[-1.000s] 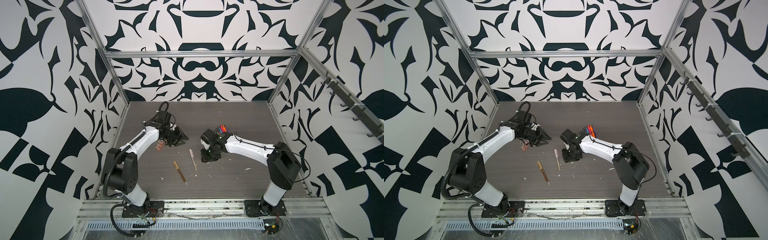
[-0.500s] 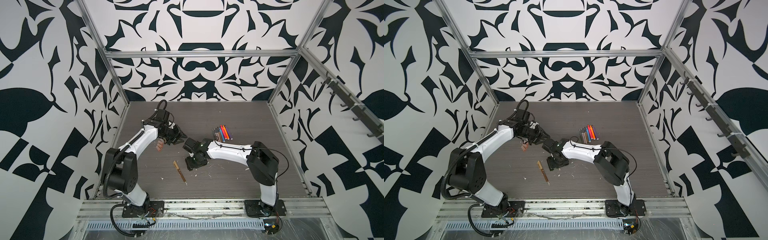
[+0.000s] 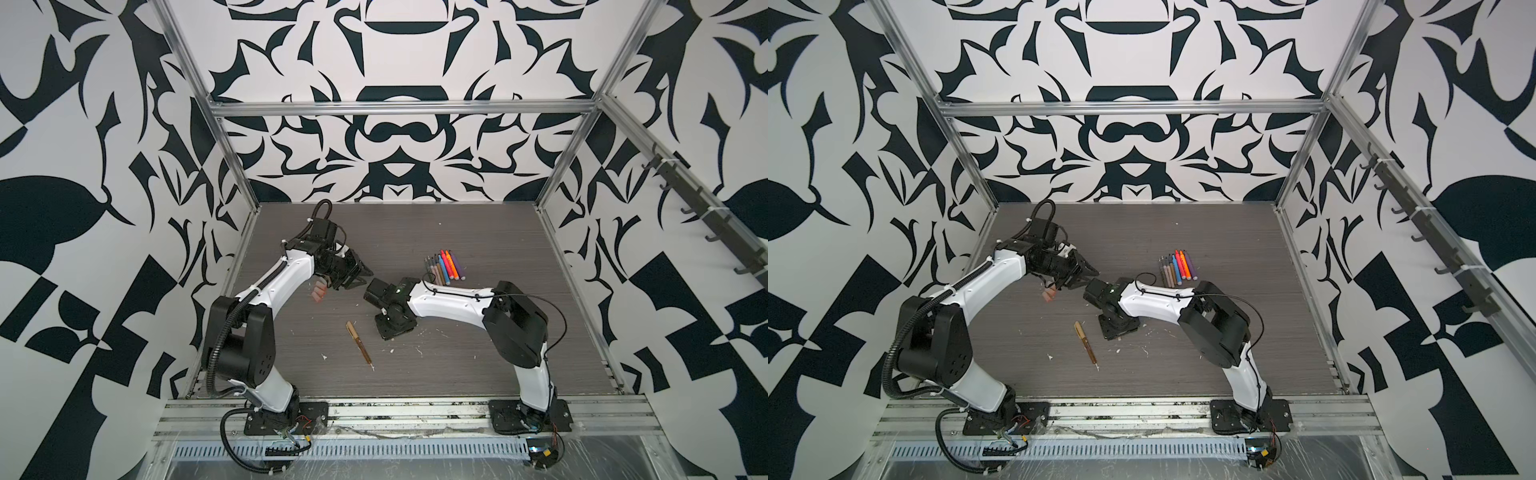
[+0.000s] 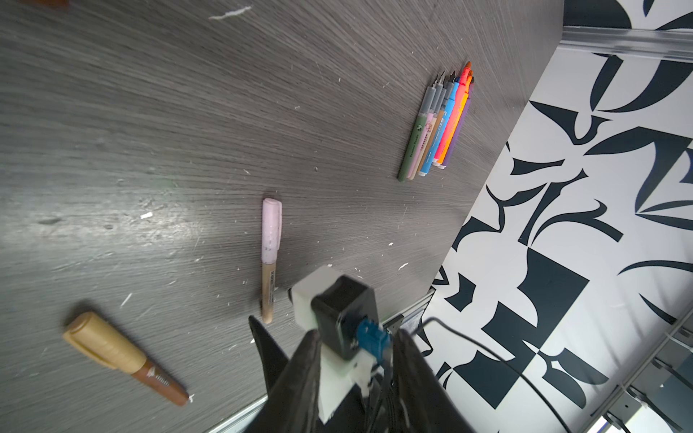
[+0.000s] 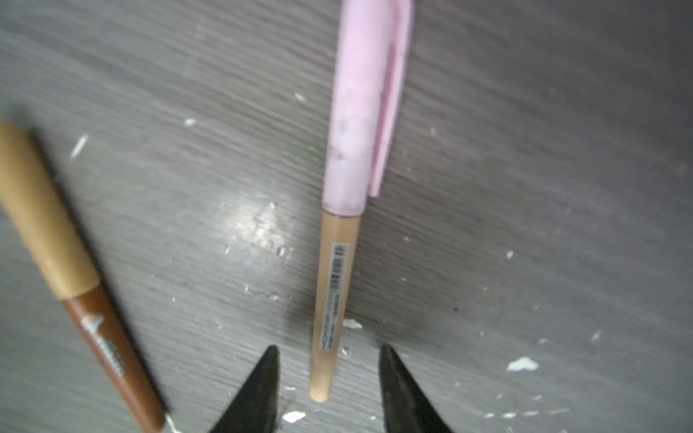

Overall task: Remove pen caps from pens
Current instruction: Pick up the pen from the center of the table.

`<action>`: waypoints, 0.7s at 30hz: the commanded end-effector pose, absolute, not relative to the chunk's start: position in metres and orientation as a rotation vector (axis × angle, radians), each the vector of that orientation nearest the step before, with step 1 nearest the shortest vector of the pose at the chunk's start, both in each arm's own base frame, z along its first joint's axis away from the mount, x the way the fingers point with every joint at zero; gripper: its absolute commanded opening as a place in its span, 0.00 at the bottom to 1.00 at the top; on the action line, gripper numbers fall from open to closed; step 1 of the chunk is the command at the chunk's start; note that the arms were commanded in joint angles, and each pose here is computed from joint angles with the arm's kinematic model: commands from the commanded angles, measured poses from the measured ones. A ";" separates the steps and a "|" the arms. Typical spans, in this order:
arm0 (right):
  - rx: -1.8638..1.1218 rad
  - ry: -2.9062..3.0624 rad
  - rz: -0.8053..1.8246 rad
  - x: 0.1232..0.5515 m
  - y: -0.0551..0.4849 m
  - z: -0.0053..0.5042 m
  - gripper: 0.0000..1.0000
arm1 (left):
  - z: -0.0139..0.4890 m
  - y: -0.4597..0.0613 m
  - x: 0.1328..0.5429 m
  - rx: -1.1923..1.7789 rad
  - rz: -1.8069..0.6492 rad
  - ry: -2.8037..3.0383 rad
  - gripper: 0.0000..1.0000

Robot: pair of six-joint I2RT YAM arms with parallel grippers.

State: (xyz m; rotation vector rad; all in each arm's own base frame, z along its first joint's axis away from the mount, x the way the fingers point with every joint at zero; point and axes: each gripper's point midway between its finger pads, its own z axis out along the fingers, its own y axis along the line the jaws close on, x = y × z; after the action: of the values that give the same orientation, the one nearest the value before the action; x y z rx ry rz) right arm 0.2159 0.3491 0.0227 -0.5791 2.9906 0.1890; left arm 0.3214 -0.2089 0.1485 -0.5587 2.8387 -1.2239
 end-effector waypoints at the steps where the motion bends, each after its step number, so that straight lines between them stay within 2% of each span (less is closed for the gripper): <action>1: -0.561 2.984 0.157 0.219 0.348 0.030 0.33 | 0.154 -0.207 0.320 -0.559 -1.224 2.835 0.35; 9: -0.549 3.005 0.183 0.214 0.346 0.026 0.25 | 0.154 -0.208 0.321 -0.565 -1.226 2.835 0.35; 15: -0.603 2.995 0.260 0.215 0.336 0.045 0.02 | 0.158 -0.214 0.317 -0.544 -1.215 2.835 0.43; 21: -0.561 2.953 0.423 0.223 0.300 0.086 0.00 | 0.155 -0.228 0.309 -0.498 -1.192 2.868 0.44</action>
State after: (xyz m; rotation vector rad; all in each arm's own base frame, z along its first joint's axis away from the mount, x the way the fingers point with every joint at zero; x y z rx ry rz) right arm 0.2171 0.3138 0.0509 -0.5693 3.0007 0.3028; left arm 0.3114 -0.2239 0.1466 -0.5087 2.8712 -1.2072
